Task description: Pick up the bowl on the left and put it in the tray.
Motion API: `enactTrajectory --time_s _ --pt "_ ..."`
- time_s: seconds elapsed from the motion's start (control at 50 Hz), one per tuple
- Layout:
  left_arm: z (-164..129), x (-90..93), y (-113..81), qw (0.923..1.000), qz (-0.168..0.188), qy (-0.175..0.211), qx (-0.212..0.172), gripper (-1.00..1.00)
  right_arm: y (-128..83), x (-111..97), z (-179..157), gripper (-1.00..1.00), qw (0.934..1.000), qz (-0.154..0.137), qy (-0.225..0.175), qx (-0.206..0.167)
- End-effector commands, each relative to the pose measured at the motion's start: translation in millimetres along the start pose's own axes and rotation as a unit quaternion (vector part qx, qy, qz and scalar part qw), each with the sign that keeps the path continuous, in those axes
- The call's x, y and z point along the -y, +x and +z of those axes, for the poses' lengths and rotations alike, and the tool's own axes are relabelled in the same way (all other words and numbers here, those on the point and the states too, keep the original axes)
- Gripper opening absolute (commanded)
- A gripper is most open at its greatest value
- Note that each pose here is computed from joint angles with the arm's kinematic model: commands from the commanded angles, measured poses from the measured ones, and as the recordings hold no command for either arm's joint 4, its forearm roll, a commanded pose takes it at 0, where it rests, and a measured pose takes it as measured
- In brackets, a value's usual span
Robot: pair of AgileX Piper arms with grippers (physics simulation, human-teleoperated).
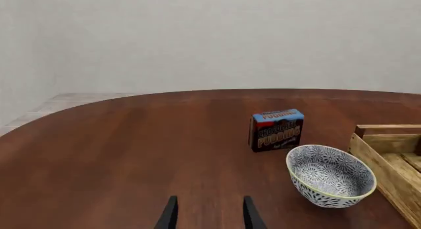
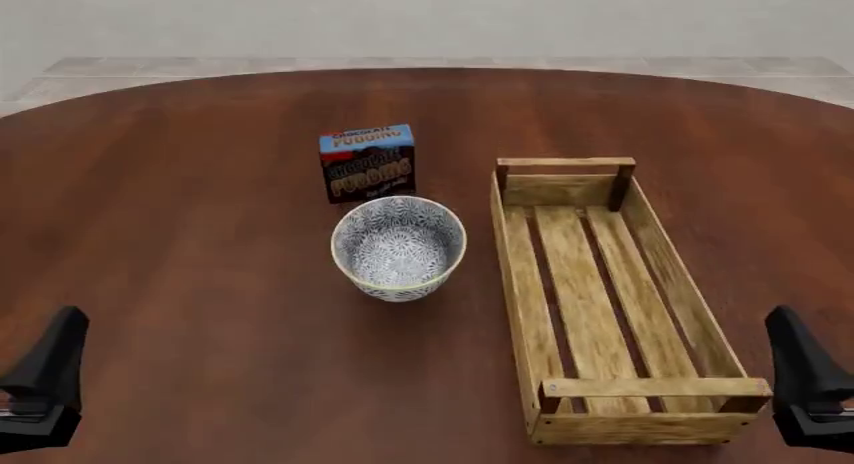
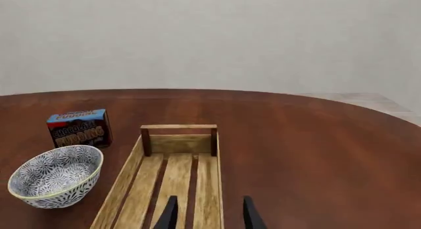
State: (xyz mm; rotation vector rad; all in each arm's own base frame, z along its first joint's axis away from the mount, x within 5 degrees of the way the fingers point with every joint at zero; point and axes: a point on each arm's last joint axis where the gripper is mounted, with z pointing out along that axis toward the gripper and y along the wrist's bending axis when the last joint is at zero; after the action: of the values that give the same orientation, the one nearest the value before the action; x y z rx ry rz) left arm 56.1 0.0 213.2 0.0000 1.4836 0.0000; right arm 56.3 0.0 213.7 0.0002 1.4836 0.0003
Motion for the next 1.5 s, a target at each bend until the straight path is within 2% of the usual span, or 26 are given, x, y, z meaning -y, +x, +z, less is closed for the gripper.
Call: enactTrajectory --time_s 0.02,0.54,0.72,0.86,0.96,1.2,1.5 --pt "0.0 0.0 0.0 1.0000 0.000 0.000 0.000 1.00 -1.1 -0.2 0.1 1.00 1.0000 0.001 -0.002 0.001" --pt "0.0 0.0 0.0 1.0000 0.000 0.000 0.000 1.00 0.8 -2.1 -0.1 1.00 0.9998 0.000 -0.019 -0.004" --pt "0.0 0.0 0.0 1.0000 0.000 0.000 0.000 1.00 1.2 -3.6 0.2 1.00 0.9995 -0.004 -0.032 -0.007" --pt "0.0 0.0 0.0 1.0000 0.000 0.000 0.000 1.00 1.0 -7.3 7.4 1.00 0.9981 -0.002 -0.057 -0.021" --pt "0.0 0.0 0.0 1.0000 0.000 0.000 0.000 1.00 1.6 -10.0 12.6 1.00 0.9968 -0.014 -0.073 -0.030" --pt "0.0 0.0 0.0 1.0000 0.000 0.000 0.000 1.00 3.7 -14.7 20.7 1.00 0.9943 -0.016 -0.095 -0.045" --pt "0.0 0.0 0.0 1.0000 0.000 0.000 0.000 1.00 1.9 -17.2 27.9 1.00 0.9935 -0.019 -0.102 -0.047"
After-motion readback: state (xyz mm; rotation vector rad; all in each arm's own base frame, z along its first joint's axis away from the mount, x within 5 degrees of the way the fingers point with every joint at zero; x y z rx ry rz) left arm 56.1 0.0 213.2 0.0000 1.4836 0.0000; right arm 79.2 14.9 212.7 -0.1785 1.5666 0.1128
